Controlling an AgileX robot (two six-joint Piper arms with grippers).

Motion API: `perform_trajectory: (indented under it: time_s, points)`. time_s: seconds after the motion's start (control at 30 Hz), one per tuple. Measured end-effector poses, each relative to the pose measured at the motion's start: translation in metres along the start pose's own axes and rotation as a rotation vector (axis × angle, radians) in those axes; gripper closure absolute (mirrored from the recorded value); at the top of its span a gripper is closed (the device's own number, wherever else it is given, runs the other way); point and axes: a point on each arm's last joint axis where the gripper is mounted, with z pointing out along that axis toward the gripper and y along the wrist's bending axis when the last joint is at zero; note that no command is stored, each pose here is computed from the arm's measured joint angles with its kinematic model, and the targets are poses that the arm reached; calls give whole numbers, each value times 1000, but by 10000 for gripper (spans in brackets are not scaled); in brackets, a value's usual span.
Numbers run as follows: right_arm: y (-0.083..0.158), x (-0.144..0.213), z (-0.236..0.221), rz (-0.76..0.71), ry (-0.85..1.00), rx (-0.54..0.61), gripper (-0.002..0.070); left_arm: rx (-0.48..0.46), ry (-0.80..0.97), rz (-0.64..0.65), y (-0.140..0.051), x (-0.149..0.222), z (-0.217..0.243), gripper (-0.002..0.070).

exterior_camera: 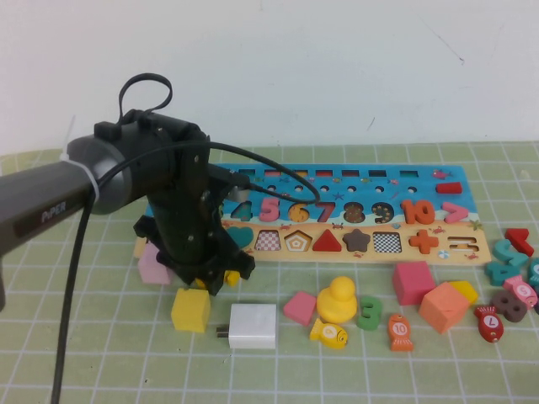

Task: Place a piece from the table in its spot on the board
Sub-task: Pick up the "number 6", then place the "number 6" into the hole of the number 6

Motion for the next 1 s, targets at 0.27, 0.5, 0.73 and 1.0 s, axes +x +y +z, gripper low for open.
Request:
perform_trajectory:
  time_s: [0.27, 0.5, 0.73, 1.0]
  points:
    - [0, 0, 0, 0, 0, 0, 679, 9, -106, -6, -1, -25, -33, 413]
    - [0, 0, 0, 0, 0, 0, 679, 98, -327, -120, -8, -48, -49, 413]
    - [0, 0, 0, 0, 0, 0, 679, 180, -384, -171, -14, -62, -30, 414]
    - [0, 0, 0, 0, 0, 0, 679, 188, -344, -152, -19, -83, -20, 414]
